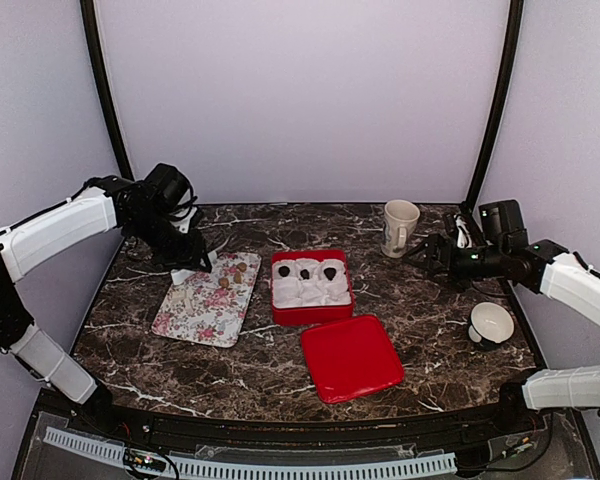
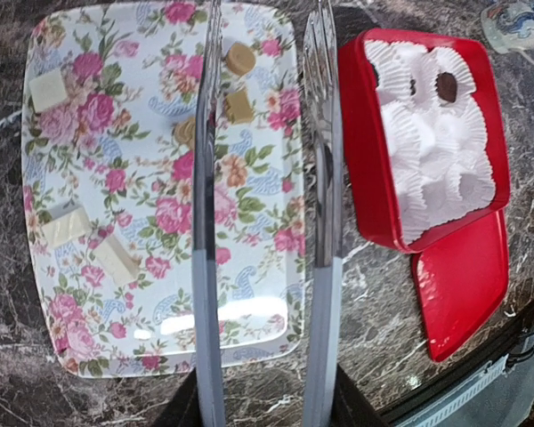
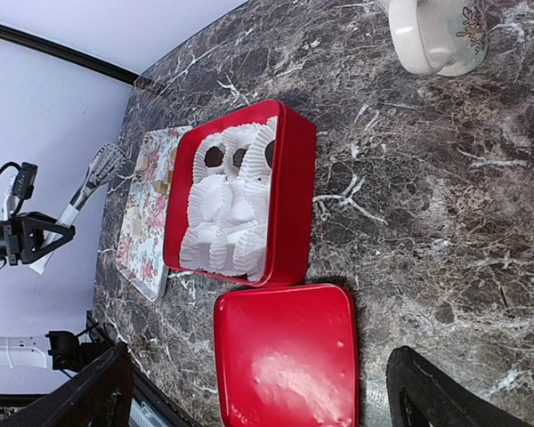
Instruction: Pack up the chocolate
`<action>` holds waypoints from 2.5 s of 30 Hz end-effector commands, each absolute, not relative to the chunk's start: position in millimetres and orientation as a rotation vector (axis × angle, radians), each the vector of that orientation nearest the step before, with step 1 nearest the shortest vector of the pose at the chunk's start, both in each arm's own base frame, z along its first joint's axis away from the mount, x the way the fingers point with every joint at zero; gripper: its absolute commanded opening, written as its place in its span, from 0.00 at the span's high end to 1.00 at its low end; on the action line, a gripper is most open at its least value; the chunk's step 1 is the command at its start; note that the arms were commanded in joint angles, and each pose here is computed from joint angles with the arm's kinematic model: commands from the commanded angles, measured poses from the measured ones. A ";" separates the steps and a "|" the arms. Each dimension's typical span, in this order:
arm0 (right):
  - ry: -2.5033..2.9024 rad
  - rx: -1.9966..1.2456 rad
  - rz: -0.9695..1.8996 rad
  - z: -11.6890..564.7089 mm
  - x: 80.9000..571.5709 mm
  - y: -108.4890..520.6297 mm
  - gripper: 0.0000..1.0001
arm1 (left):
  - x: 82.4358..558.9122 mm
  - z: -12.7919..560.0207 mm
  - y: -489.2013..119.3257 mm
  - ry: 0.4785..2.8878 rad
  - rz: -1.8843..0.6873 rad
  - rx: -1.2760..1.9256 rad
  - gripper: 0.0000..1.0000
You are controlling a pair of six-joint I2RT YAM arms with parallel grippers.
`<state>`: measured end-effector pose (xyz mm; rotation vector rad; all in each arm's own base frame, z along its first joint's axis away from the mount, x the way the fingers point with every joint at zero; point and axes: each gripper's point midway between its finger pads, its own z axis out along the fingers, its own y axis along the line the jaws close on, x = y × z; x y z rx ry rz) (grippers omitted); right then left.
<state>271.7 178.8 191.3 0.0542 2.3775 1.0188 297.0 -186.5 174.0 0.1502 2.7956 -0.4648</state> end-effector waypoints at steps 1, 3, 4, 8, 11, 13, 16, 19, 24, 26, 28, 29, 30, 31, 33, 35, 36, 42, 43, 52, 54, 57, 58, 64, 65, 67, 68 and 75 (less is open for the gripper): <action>2.305 0.009 1.040 211.0 281.7 183.2 0.00 | 280.1 163.1 -167.4 2.829 -0.426 0.141 0.61; 2.308 0.013 1.047 210.0 281.4 183.9 0.00 | 276.4 152.5 -161.6 2.851 -0.408 0.129 0.61; 2.310 0.016 1.048 209.1 281.3 183.8 0.00 | 275.4 147.9 -158.6 2.861 -0.398 0.122 0.61; 2.313 0.019 1.049 208.1 281.2 183.8 0.00 | 273.9 131.7 -149.2 2.897 -0.358 0.101 0.61; 2.315 0.025 1.050 207.3 281.0 183.6 0.00 | 277.2 126.1 -149.0 2.906 -0.352 0.109 0.60; 2.317 0.028 1.050 206.8 281.2 183.7 0.00 | 280.1 124.1 -151.0 2.909 -0.358 0.117 0.60; 2.316 0.033 1.050 206.9 282.3 183.6 0.00 | 283.5 120.7 -155.2 2.921 -0.369 0.143 0.60; 2.316 0.036 1.050 207.3 282.4 183.5 0.00 | 284.1 117.3 -159.4 2.936 -0.392 0.174 0.60; 2.316 0.047 1.050 206.2 281.6 182.8 0.00 | 283.7 111.9 -159.7 2.949 -0.386 0.193 0.60; 2.312 0.054 1.053 206.4 281.9 182.6 0.00 | 283.1 107.8 -158.7 2.961 -0.372 0.195 0.60; 2.314 0.056 1.055 206.0 281.4 182.7 0.00 | 283.6 104.0 -156.2 2.970 -0.349 0.197 0.61; 2.314 0.057 1.054 205.9 281.7 182.5 0.00 | 283.9 102.2 -155.0 2.974 -0.335 0.199 0.62; 2.315 0.057 1.054 206.0 281.6 182.6 0.00 | 284.2 101.3 -154.3 2.975 -0.328 0.200 0.63; 2.316 0.058 1.054 205.8 281.5 182.4 0.00 | 284.8 100.3 -153.6 2.975 -0.318 0.203 0.63; 2.317 0.060 1.051 205.6 281.1 181.9 0.00 | 285.3 98.9 -151.7 2.977 -0.299 0.206 0.64; 2.318 0.061 1.051 205.3 280.5 181.7 0.00 | 286.8 99.2 -150.2 2.974 -0.283 0.211 0.65; 2.319 0.062 1.051 204.8 280.1 181.5 0.00 | 287.3 100.0 -150.3 2.971 -0.282 0.213 0.66; 2.316 0.063 1.052 205.6 278.6 181.0 0.00 | 288.7 112.2 -150.4 2.942 -0.293 0.206 0.69; 2.317 0.065 1.053 205.3 278.4 180.9 0.00 | 288.3 115.4 -150.9 2.934 -0.300 0.207 0.70; 2.309 0.057 1.066 206.6 278.2 182.4 0.00 | 288.3 153.8 -154.3 2.841 -0.368 0.200 0.72; 2.309 0.052 1.071 207.0 278.2 183.2 0.00 | 288.9 169.3 -159.4 2.799 -0.415 0.212 0.72; 2.306 0.046 1.075 208.1 278.7 184.1 0.00 | 287.7 187.1 -166.8 2.755 -0.460 0.236 0.72; 2.306 0.044 1.076 208.4 278.6 184.4 0.00 | 286.2 193.4 -172.1 2.739 -0.479 0.258 0.72; 2.307 0.042 1.081 207.6 277.8 184.7 0.00 | 270.9 218.0 -213.6 2.659 -0.572 0.433 0.72; 2.306 0.040 1.082 207.8 277.8 185.0 0.00 | 267.3 218.0 -220.6 2.658 -0.574 0.467 0.72; 2.306 0.042 1.083 207.1 277.2 184.6 0.00 | 258.0 216.4 -236.2 2.659 -0.594 0.537 0.72; 2.307 0.042 1.082 206.4 276.7 184.6 0.00 | 254.0 215.9 -243.6 2.654 -0.605 0.563 0.72; 2.305 0.054 1.084 205.2 273.9 183.0 0.00 | 242.7 195.8 -267.2 2.688 -0.589 0.661 0.72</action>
